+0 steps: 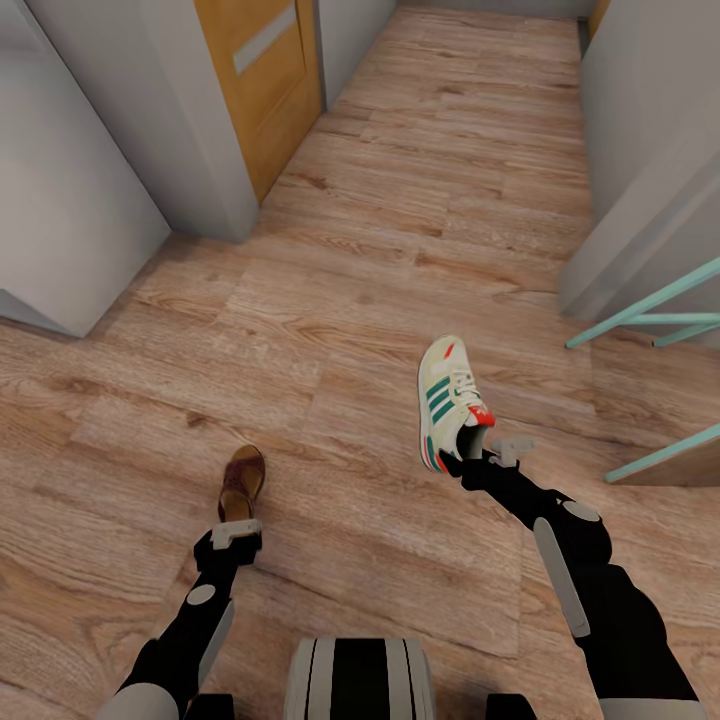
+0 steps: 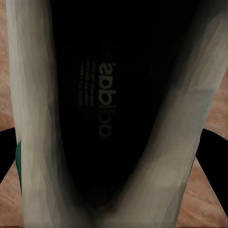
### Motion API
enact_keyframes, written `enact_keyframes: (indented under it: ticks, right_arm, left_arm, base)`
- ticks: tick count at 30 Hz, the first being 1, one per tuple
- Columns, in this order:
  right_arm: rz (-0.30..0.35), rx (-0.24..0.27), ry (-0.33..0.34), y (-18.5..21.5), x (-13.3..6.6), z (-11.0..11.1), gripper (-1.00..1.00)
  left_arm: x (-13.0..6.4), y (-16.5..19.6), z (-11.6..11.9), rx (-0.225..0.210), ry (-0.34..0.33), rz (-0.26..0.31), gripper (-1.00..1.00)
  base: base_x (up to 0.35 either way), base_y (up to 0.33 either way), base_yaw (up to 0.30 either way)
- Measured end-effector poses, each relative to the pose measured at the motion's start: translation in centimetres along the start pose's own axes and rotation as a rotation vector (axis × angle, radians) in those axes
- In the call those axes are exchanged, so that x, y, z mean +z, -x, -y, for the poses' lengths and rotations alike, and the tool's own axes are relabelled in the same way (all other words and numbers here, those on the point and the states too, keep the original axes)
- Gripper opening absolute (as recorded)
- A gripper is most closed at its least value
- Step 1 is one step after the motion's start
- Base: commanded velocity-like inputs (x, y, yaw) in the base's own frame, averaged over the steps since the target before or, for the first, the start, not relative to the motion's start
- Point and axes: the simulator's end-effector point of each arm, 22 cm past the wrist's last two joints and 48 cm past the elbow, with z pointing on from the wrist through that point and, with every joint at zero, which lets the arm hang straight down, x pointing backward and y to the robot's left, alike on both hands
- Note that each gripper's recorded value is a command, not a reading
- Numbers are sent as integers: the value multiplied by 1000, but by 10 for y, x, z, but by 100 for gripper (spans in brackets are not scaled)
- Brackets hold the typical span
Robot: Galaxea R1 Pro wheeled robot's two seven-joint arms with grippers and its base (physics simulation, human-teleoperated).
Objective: Pick up the two gym shoes and the two sandals from the corridor floor and place them onto the hallstand (shoe rack) in the corridor, making sure they are on the rack and not on the floor. Arrange them so the two gym shoes are next to each other and the two sandals are next to each other.
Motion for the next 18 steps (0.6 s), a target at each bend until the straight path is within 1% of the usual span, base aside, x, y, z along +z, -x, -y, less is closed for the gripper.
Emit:
enact_keyframes:
  ticks: [5,14,18]
  right_arm:
    - [-26,9,-3,-15,7,4,-100]
    - [-30,11,-3,-17,8,5,-100]
    - [-45,15,-5,-27,12,7,-100]
  left_arm:
    - [4,-18,1,5,-1,-30,100]
    - [4,-20,1,5,0,-33,100]
    - [7,-30,2,8,0,-51,100]
  base:
    - [0,0,0]
    - [0,0,0]
    - [0,0,0]
